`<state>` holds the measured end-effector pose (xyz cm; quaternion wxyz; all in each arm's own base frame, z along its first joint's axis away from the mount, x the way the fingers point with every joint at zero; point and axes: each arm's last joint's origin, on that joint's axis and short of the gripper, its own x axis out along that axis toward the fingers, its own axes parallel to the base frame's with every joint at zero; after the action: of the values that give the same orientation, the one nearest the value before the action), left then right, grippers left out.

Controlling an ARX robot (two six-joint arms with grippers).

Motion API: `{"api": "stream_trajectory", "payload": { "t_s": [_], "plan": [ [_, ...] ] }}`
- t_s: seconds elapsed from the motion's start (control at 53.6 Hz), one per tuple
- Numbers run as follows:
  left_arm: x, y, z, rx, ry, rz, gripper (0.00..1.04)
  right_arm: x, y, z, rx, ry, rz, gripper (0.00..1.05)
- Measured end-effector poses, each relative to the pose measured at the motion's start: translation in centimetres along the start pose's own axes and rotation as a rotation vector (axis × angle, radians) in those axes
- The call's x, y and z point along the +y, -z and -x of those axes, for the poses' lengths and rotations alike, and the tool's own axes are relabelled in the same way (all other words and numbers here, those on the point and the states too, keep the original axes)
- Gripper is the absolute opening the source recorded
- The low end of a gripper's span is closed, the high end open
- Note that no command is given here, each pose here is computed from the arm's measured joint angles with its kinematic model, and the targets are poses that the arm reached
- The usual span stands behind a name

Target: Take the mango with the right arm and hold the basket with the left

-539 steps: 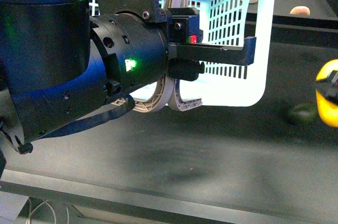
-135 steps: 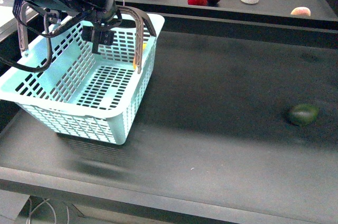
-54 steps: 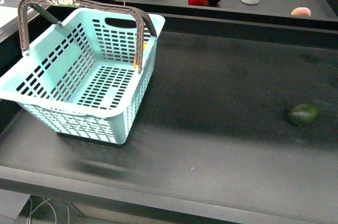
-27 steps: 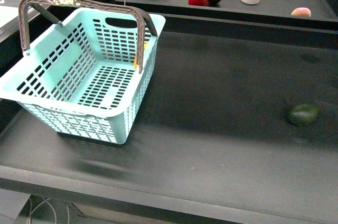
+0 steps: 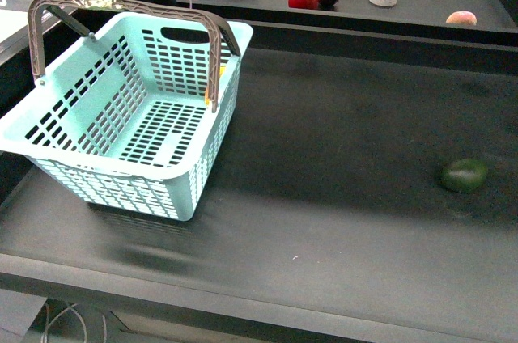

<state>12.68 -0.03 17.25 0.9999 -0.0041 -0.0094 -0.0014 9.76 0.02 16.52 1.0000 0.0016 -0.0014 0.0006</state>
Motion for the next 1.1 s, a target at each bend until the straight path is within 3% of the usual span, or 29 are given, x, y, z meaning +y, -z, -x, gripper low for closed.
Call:
{"api": "stream_trajectory", "payload": {
  "t_s": [1.101],
  "plan": [
    [0.0, 0.2, 3.0, 0.002, 0.000, -0.001, 0.02, 0.0, 0.0, 0.0, 0.000, 0.000, 0.000, 0.96]
  ]
}}
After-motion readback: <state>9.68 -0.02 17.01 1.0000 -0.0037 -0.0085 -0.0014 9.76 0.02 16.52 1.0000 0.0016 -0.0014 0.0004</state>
